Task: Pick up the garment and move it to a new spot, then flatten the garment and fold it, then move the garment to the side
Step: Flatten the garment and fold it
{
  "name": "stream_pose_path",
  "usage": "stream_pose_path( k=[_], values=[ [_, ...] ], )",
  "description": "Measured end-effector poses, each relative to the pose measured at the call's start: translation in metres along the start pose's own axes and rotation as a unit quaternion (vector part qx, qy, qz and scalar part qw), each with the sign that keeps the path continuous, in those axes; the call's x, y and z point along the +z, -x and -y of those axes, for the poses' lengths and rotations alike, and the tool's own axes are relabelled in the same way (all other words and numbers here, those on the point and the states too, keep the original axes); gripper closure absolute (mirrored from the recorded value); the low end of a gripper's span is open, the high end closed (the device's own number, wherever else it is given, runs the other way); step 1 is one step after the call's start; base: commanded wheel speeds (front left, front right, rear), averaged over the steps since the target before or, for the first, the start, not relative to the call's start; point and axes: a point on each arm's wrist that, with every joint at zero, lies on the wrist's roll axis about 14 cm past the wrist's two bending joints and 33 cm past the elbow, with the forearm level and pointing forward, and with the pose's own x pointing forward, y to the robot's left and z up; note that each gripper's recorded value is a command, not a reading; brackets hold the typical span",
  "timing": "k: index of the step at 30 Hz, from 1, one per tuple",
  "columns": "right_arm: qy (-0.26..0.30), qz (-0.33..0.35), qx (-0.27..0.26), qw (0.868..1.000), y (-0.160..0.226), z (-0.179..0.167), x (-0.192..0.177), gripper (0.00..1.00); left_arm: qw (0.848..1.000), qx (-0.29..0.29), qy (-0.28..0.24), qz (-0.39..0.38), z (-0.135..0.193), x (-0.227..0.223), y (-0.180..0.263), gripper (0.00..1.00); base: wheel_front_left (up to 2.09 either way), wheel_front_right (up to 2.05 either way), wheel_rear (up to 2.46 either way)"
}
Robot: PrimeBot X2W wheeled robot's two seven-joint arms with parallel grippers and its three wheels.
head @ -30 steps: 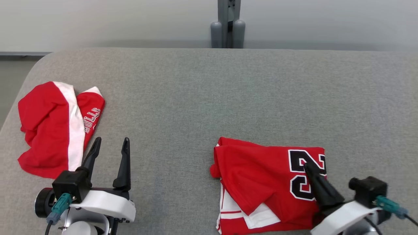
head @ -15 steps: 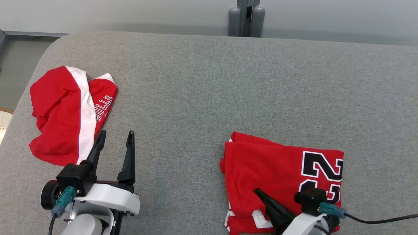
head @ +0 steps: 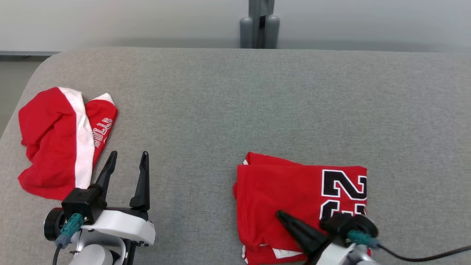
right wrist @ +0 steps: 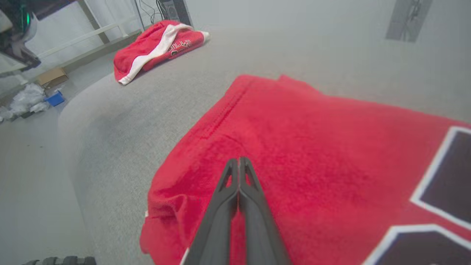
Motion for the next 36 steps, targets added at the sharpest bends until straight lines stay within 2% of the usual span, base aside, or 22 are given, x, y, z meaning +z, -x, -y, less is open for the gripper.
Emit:
stream_pose_path(
  k=[3,6,10,16,17,18,19,21,27,36],
  values=[
    [-0.004,0.036,-0.043,0.998,0.012,0.023,0.020,1.00,1.000,-0.010,-0.001,0.003,0.006,0.002,-0.002,0.00,0.00,0.00,0.00],
    [-0.011,0.082,-0.102,0.991,0.032,0.054,0.044,1.00,1.000,-0.018,-0.004,0.007,0.010,0.005,-0.003,0.00,0.00,0.00,0.00],
    [-0.008,0.143,-0.203,0.969,0.076,0.101,0.074,1.00,0.999,-0.036,-0.006,0.012,0.022,0.009,-0.004,0.00,0.00,0.00,0.00],
    [0.004,0.192,-0.278,0.941,0.120,0.129,0.101,1.00,0.998,-0.053,-0.010,0.023,0.033,0.018,-0.004,0.00,0.00,0.00,0.00],
    [0.007,0.199,-0.290,0.936,0.128,0.134,0.105,0.92,0.998,-0.054,-0.011,0.026,0.033,0.020,-0.004,0.00,0.00,0.00,0.00],
    [0.007,0.204,-0.301,0.931,0.134,0.137,0.108,0.72,0.998,-0.054,-0.012,0.027,0.034,0.022,-0.004,0.00,0.00,0.00,0.00],
    [0.010,0.210,-0.311,0.927,0.140,0.141,0.111,0.58,0.998,-0.055,-0.012,0.030,0.034,0.024,-0.004,0.00,0.00,0.00,0.00],
    [0.013,0.221,-0.329,0.918,0.151,0.146,0.118,0.00,0.998,-0.056,-0.012,0.036,0.035,0.028,-0.002,0.00,0.00,0.00,0.00],
    [0.019,0.228,-0.368,0.901,0.176,0.149,0.124,0.00,0.998,-0.046,-0.009,0.048,0.030,0.035,0.005,0.00,0.00,0.00,0.00],
    [-0.001,0.200,-0.395,0.897,0.191,0.138,0.103,0.00,0.998,-0.025,-0.008,0.064,0.017,0.041,0.010,0.00,0.00,0.00,0.00]
  ],
)
